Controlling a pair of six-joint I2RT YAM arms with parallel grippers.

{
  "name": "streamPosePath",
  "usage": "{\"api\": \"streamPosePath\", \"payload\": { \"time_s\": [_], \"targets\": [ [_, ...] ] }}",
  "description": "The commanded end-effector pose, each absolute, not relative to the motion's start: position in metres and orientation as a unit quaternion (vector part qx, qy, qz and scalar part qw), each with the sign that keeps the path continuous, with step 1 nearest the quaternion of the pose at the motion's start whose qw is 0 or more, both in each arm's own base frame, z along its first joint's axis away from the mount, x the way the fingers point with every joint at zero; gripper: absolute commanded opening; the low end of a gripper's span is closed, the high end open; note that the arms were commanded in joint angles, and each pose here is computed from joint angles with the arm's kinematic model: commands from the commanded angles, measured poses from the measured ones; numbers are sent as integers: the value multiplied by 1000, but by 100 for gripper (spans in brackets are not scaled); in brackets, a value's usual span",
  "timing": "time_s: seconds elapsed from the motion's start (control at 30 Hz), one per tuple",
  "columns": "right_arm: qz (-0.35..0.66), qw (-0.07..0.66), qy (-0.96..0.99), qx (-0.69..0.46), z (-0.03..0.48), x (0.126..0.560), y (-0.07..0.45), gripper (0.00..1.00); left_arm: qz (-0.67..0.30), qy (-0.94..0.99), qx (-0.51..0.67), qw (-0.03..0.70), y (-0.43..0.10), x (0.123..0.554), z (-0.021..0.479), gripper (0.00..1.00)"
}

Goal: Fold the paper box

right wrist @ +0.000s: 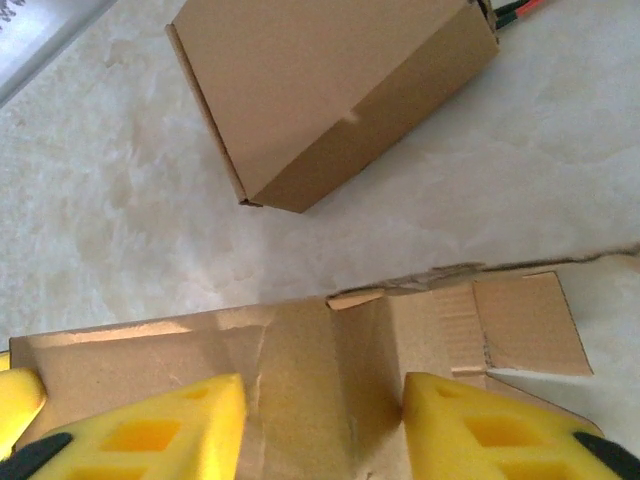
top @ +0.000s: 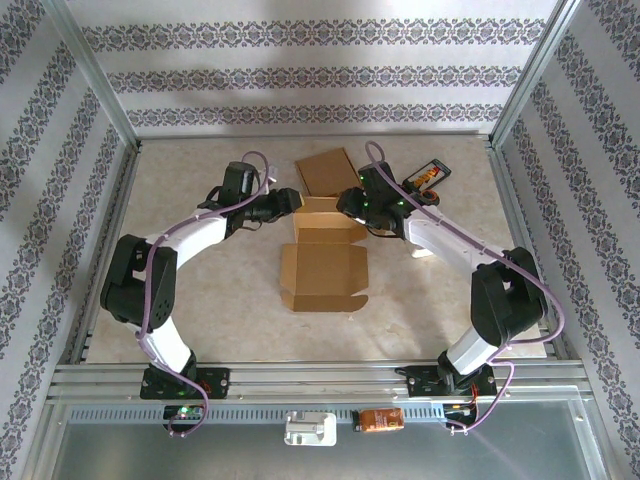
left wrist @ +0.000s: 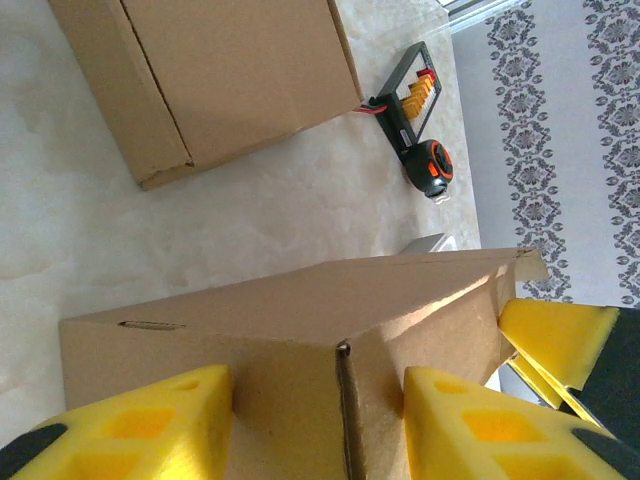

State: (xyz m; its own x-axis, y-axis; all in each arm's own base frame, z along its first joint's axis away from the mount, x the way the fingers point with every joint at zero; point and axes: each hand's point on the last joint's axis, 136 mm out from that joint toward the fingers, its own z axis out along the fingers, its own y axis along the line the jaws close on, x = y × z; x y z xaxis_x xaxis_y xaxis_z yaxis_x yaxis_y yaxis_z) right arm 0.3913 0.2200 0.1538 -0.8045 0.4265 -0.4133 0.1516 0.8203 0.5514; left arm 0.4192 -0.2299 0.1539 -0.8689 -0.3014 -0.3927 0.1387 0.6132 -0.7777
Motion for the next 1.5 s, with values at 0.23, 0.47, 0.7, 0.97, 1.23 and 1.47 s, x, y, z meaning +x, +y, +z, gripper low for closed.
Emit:
{"api": "streamPosePath", "payload": {
  "time_s": [0.23, 0.47, 0.7, 0.97, 1.23, 1.47],
  "targets": [
    [257, 293, 912, 126, 191, 365, 199, 62, -416, 874, -33, 249, -236, 422, 150, 46],
    [231, 307, 903, 195, 146, 330, 161, 67, -419, 873, -35, 246, -237, 423, 149, 46],
    [215, 333, 903, 163, 109, 346, 176, 82, -413, 876, -31, 247, -236, 422, 150, 46],
    [203, 358, 898, 152, 81, 379, 189, 81, -410, 877, -26, 248, -236, 421, 151, 46],
    [231, 372, 885, 156, 60, 391, 203, 71, -407, 879, -22, 249, -236, 420, 154, 46],
    [278, 384, 871, 131, 79, 384, 227, 53, -405, 880, -21, 247, -237, 419, 151, 46]
  ]
}}
